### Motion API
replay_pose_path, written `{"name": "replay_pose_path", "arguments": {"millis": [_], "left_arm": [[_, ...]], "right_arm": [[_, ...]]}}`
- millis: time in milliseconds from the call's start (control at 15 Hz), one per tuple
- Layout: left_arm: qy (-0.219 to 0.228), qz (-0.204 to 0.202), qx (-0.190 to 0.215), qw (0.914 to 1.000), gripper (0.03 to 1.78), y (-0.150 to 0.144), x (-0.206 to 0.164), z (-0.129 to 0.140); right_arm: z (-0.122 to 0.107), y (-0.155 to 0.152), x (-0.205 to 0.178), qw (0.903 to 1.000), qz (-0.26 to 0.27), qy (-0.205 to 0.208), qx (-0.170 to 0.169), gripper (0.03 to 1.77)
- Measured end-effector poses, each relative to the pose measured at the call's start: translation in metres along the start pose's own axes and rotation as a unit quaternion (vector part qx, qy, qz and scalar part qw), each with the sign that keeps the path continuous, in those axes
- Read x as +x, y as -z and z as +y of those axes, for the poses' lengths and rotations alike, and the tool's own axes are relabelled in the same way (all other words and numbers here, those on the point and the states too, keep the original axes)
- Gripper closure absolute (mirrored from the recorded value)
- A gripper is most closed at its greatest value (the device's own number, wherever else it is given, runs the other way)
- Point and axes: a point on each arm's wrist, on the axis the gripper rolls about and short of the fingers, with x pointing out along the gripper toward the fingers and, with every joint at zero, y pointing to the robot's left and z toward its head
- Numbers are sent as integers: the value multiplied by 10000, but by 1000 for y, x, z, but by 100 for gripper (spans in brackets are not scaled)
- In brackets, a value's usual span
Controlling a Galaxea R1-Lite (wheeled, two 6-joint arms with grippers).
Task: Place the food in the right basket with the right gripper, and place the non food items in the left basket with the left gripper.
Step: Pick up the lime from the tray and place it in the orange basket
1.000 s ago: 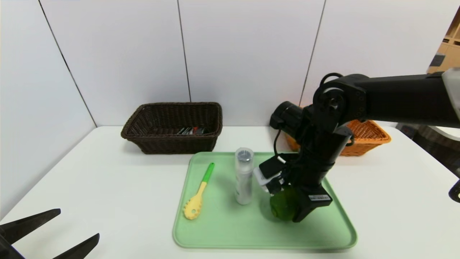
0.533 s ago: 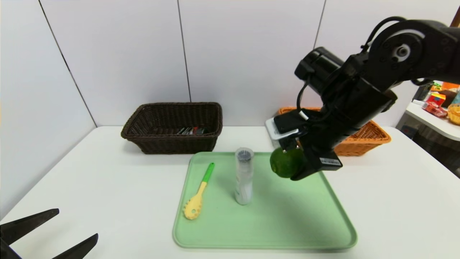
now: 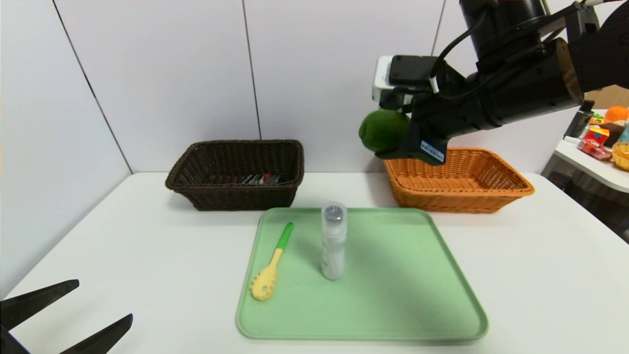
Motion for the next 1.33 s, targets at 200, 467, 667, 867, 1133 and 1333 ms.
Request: {"name": "replay_pose_path", "arguments": {"millis": [200, 467, 667, 867, 1133, 1333], "left_arm": [[24, -23, 20, 10000, 12, -1, 0, 0], [43, -27, 30, 10000, 12, -2, 0, 0], [38, -23, 31, 10000, 12, -1, -1, 0], [38, -28, 32, 10000, 12, -1, -1, 0], [32, -28, 32, 10000, 12, -1, -1, 0], [20, -23, 31, 10000, 12, -1, -1, 0]], "right_arm": [[1, 2, 4, 9948, -166, 624, 788, 77], [3, 23, 8, 9781, -124, 1130, 1742, 77], [-5, 46, 6, 9579, 64, 1536, 2427, 77], [-14, 71, 5, 9337, 371, 1842, 3048, 78], [-22, 116, 4, 9095, 778, 2177, 3454, 78], [-26, 149, 9, 8963, 898, 2447, 3588, 78]]}}
